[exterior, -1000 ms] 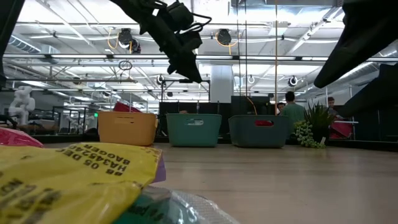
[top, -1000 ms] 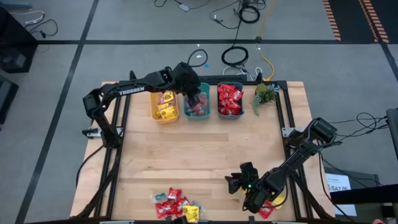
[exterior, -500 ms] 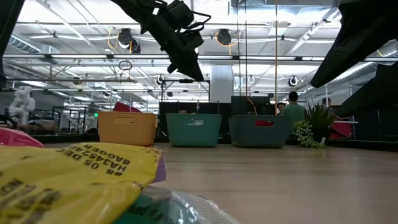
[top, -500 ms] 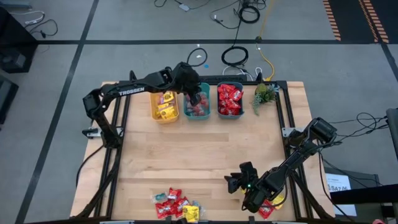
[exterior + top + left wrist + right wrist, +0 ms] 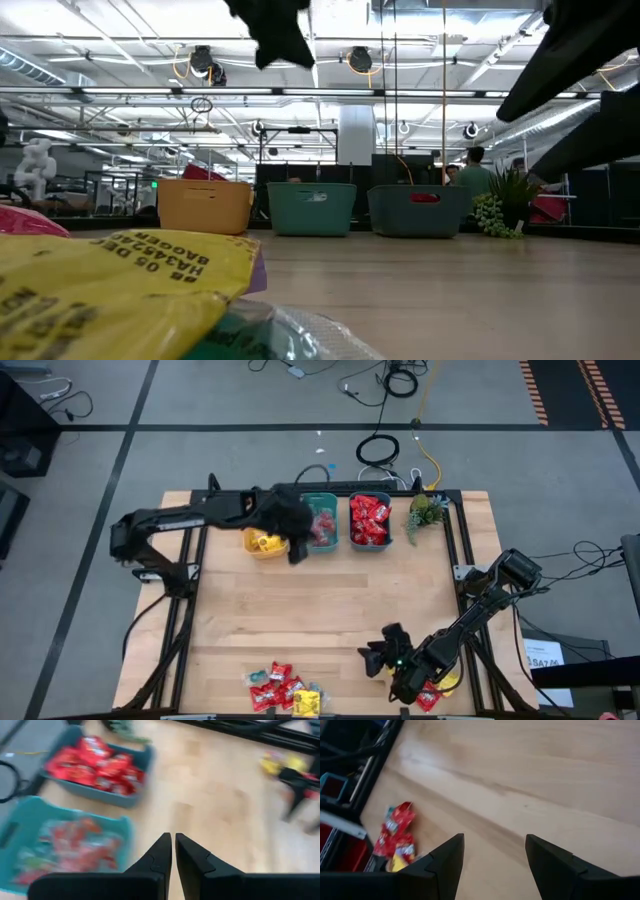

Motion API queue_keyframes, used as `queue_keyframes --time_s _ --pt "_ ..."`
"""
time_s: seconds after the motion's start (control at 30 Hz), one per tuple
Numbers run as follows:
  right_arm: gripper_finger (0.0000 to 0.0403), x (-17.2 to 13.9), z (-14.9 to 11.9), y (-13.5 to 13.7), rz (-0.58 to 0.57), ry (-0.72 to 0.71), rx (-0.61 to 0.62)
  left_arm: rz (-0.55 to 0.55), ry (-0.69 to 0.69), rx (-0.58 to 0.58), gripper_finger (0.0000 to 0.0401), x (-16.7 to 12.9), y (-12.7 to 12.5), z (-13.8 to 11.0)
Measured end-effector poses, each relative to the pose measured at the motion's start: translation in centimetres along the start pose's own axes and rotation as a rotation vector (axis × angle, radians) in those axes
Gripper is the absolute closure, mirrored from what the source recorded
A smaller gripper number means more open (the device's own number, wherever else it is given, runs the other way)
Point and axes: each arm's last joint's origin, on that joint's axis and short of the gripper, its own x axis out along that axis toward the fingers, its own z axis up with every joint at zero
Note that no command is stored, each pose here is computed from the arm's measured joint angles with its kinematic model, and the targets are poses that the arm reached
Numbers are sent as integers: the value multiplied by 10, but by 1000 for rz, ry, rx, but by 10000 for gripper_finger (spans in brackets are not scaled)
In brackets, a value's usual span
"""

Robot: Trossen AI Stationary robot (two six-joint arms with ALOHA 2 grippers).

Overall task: Sort candy
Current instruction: Put the blue gummy candy into the green bin

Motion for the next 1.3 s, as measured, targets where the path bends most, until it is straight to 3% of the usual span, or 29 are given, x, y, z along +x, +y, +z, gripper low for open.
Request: queue_keyframes --time_s 0.3,0.6,0.8,1.0,1.13,1.3 --pt "200 -1 -5 11 78 80 -117 -188 95 -42 367 -31 -95 -23" --pt "200 -3 -9 11 95 158 -223 -118 101 -160 367 -48 -174 -59" --pt "200 -7 -15 12 116 215 -286 -28 86 -307 360 -49 -203 -94" --pt "200 -9 -18 13 141 266 -319 0 138 -445 305 -47 -221 -133" --pt "200 -9 -18 13 144 271 -325 -68 131 -481 287 -46 -234 -147" --pt "200 -9 -18 13 146 276 -342 -93 163 -441 285 -51 -246 -160"
